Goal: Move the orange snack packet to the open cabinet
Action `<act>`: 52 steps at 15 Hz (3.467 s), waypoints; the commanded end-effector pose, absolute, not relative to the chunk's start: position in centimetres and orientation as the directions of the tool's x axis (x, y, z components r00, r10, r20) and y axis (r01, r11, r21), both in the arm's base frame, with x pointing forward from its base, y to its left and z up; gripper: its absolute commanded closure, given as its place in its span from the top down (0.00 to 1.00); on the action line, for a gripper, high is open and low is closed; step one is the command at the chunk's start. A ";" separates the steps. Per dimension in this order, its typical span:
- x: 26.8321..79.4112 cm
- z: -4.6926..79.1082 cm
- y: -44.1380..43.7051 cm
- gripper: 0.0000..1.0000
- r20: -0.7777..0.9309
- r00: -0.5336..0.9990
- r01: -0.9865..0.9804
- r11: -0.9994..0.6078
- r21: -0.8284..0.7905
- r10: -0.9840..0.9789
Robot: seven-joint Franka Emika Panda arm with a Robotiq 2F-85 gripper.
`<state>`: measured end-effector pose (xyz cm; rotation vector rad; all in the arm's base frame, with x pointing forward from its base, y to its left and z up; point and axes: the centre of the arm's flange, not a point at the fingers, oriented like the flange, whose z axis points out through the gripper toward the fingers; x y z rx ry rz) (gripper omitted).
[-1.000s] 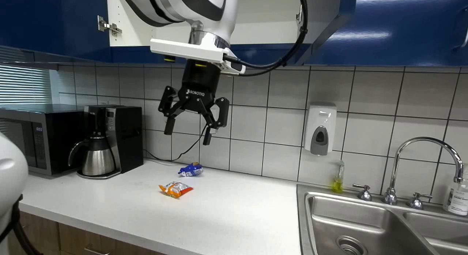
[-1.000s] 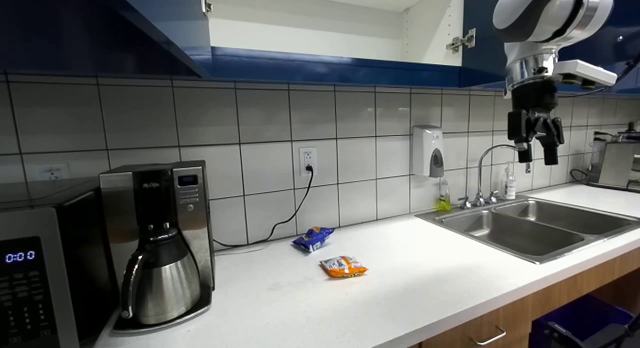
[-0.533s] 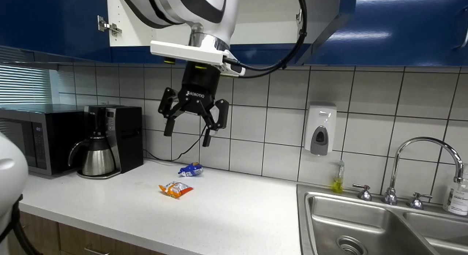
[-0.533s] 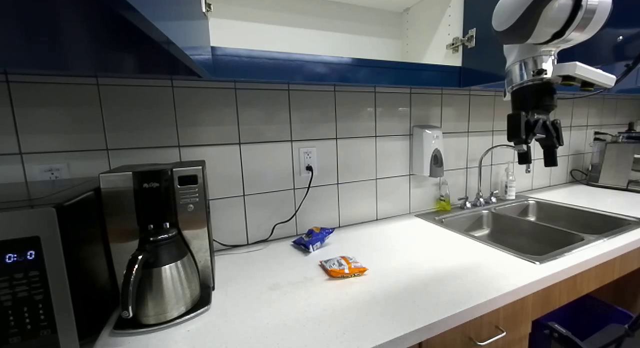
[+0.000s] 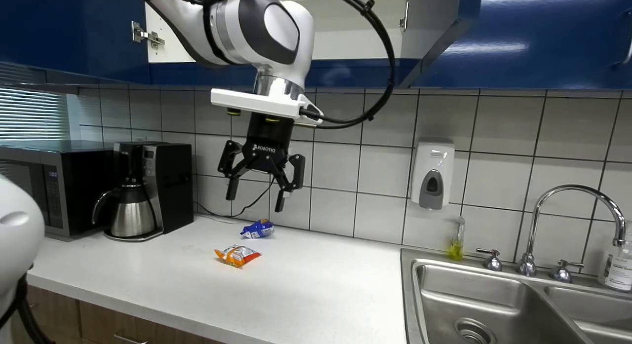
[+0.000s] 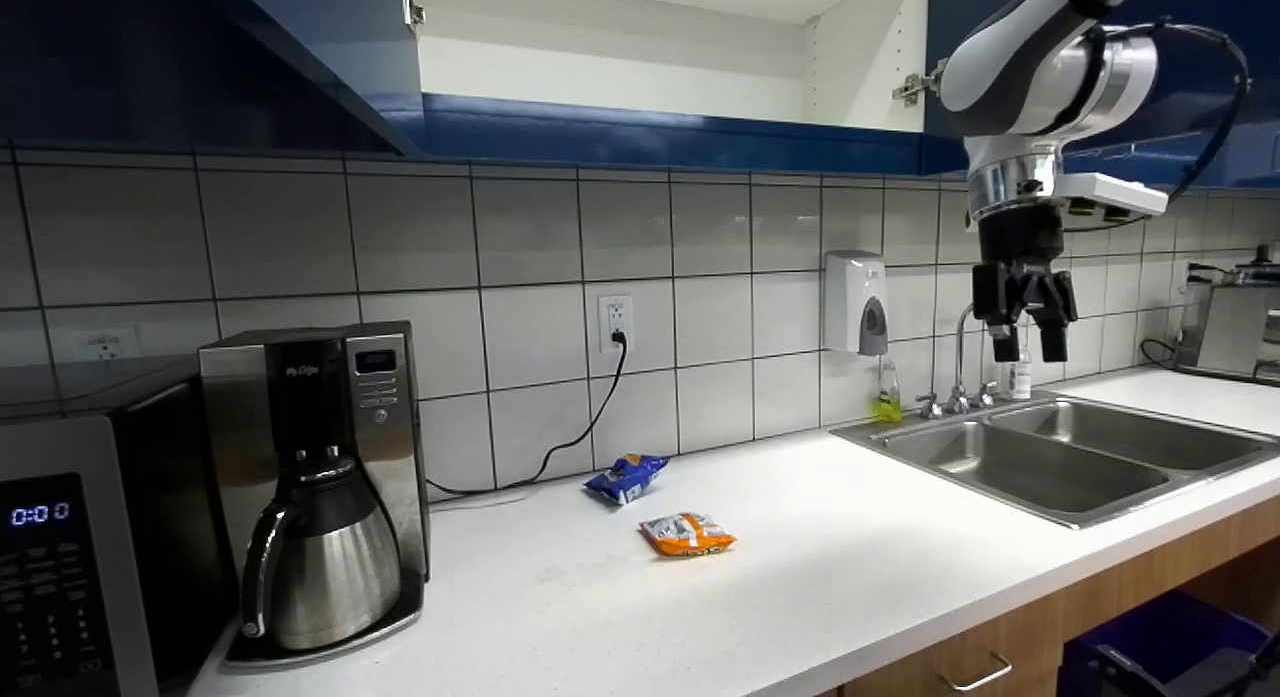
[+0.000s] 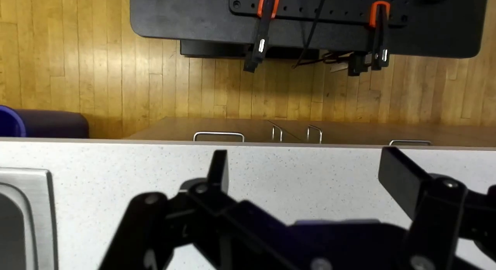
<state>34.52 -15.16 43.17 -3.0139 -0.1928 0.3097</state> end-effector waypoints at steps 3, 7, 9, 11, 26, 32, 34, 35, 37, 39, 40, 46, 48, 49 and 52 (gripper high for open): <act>39.0 40.3 -12.2 1.00 -0.152 0.968 0.183 -0.978 -0.103 0.198; 41.7 38.0 -9.1 1.00 -0.119 0.967 0.213 -0.970 -0.116 0.227; 42.7 37.0 -7.5 1.00 -0.114 0.963 0.228 -0.965 -0.127 0.243; 43.6 35.9 -5.9 1.00 -0.117 0.958 0.245 -0.960 -0.133 0.261; 46.1 32.0 -1.7 1.00 -0.139 0.938 0.301 -0.944 -0.131 0.318; 46.9 30.3 -1.8 1.00 -0.148 0.933 0.311 -0.941 -0.131 0.329; 47.4 29.2 -1.6 1.00 -0.154 0.930 0.317 -0.940 -0.129 0.334; 47.7 28.7 -1.5 1.00 -0.157 0.928 0.321 -0.939 -0.127 0.338; 48.5 27.7 -1.2 1.00 -0.159 0.925 0.328 -0.937 -0.121 0.345; 49.6 26.9 -0.8 1.00 -0.152 0.922 0.343 -0.933 -0.109 0.356; 50.2 26.6 -0.5 1.00 -0.146 0.921 0.350 -0.931 -0.104 0.362; 53.9 25.0 1.6 1.00 -0.117 0.906 0.399 -0.912 -0.091 0.408; 54.9 24.4 2.6 1.00 -0.117 0.898 0.413 -0.905 -0.102 0.423; 55.4 24.2 3.1 1.00 -0.117 0.896 0.418 -0.903 -0.100 0.428; 56.6 23.1 4.1 1.00 -0.120 0.890 0.431 -0.897 -0.101 0.441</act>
